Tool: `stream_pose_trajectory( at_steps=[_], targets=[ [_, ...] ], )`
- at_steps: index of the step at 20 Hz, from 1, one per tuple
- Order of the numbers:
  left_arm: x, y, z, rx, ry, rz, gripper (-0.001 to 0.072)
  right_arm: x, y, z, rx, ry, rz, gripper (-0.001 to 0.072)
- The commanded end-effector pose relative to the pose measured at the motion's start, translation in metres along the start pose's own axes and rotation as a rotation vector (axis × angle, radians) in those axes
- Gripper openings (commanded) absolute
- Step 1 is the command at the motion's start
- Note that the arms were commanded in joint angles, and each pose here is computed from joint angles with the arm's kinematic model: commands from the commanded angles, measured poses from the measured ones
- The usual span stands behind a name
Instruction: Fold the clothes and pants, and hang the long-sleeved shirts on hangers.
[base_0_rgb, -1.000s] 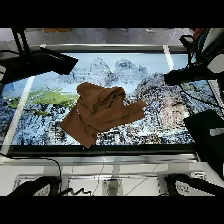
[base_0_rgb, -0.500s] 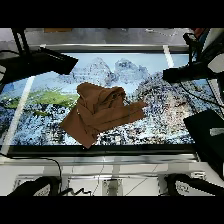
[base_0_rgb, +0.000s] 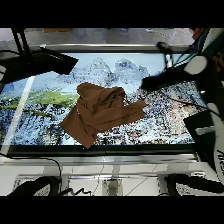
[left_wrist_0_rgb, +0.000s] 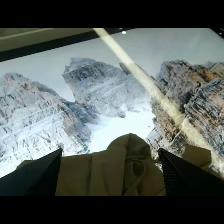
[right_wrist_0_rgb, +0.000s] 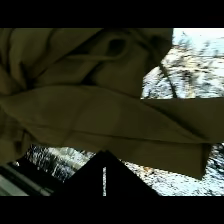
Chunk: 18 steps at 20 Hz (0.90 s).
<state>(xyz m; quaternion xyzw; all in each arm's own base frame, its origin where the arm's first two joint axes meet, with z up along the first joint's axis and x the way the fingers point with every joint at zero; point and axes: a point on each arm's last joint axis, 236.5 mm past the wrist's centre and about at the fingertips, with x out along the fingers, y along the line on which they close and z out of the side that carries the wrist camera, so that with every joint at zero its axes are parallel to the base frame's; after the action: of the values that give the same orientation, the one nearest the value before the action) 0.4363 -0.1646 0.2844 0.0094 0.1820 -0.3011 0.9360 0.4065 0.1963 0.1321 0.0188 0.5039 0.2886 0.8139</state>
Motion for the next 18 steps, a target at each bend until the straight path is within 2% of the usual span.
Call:
stream_pose_trajectory(
  at_steps=[1,2,3,4,5,6,7,8,9,10,11,12,14,15,16,18],
  targets=[
    [-0.003,0.009,-0.001,0.009,0.004,0.026,0.0453,0.061,0.086,-0.039,-0.326,0.166,0.110,0.0025],
    [-0.006,0.023,-0.005,0.033,0.020,0.071,0.0167,0.081,0.106,-0.053,-0.435,0.210,0.122,0.0025],
    [-0.011,0.044,-0.010,0.061,0.043,0.132,0.0034,0.098,0.122,-0.068,-0.524,0.251,0.129,0.0025],
    [-0.018,0.064,-0.014,0.071,0.061,0.189,0.0028,0.114,0.140,-0.083,-0.608,0.287,0.139,0.0053],
    [-0.027,0.086,-0.018,0.049,0.070,0.245,0.0028,0.129,0.155,-0.093,-0.667,0.302,0.148,0.0151],
    [-0.037,0.106,-0.020,0.007,0.068,0.289,0.0029,0.144,0.171,-0.102,-0.714,0.303,0.159,0.0354],
    [-0.048,0.125,-0.023,-0.047,0.062,0.335,0.0031,0.158,0.184,-0.107,-0.745,0.291,0.163,0.0455],
    [-0.057,0.140,-0.028,-0.088,0.068,0.367,0.0033,0.172,0.194,-0.110,-0.783,0.272,0.155,0.0461],
    [-0.067,0.152,-0.037,-0.109,0.092,0.390,0.0074,0.184,0.198,-0.110,-0.823,0.252,0.139,0.0461],
    [-0.075,0.161,-0.046,-0.130,0.120,0.404,0.0278,0.194,0.199,-0.109,-0.866,0.236,0.119,0.0460],
    [-0.083,0.168,-0.055,-0.152,0.148,0.416,0.0548,0.203,0.198,-0.109,-0.889,0.229,0.099,0.0461],
    [-0.090,0.174,-0.063,-0.174,0.169,0.425,0.0655,0.209,0.196,-0.111,-0.892,0.234,0.094,0.0461],
    [-0.096,0.181,-0.068,-0.203,0.173,0.444,0.0652,0.221,0.191,-0.120,-0.887,0.268,0.094,0.0466],
    [-0.096,0.181,-0.068,-0.206,0.171,0.443,0.0652,0.226,0.190,-0.124,-0.892,0.278,0.102,0.0547],
    [-0.095,0.182,-0.069,-0.206,0.173,0.442,0.0651,0.232,0.193,-0.131,-0.922,0.290,0.123,0.0667],
    [-0.093,0.179,-0.068,-0.212,0.170,0.433,0.0652,0.242,0.194,-0.142,-0.968,0.318,0.136,0.0686]
  ],
)
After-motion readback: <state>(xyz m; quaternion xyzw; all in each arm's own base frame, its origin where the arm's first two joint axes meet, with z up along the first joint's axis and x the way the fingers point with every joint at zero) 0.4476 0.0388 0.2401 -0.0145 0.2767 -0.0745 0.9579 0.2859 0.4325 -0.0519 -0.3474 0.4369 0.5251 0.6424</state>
